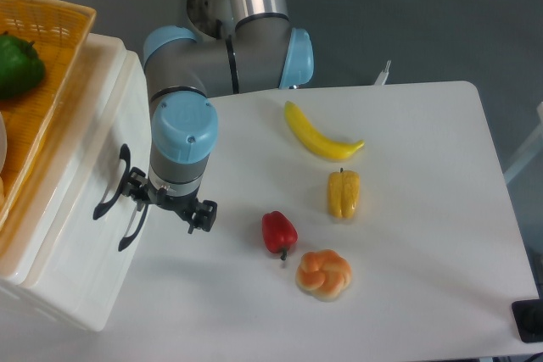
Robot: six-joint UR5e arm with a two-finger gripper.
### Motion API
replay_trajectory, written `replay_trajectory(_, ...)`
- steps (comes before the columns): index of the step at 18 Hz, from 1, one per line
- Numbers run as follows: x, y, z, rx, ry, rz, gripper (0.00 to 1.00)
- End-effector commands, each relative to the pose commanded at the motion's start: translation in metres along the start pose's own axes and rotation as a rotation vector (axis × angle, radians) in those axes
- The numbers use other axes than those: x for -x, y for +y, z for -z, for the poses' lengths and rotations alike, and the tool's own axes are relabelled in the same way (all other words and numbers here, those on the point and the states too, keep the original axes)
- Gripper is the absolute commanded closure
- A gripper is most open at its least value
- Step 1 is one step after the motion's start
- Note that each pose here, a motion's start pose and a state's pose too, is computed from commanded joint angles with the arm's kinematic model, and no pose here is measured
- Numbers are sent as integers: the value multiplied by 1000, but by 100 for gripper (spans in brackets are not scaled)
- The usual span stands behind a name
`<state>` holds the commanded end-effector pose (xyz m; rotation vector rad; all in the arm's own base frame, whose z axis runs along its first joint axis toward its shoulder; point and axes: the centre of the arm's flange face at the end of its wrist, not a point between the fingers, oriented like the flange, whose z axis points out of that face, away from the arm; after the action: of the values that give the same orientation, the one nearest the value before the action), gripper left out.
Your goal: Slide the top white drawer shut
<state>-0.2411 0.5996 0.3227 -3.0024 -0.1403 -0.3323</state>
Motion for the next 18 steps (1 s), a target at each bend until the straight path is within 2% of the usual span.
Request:
replay_trajectory(7,2,-1,3,-5,-7,-2,0)
replay_trajectory(10,17,0,14,-22,-20,12,0)
replay_trajectory(14,60,13,41,-14,-125,41,0)
replay_trajectory(18,113,34,71,-17,-184,-51,0)
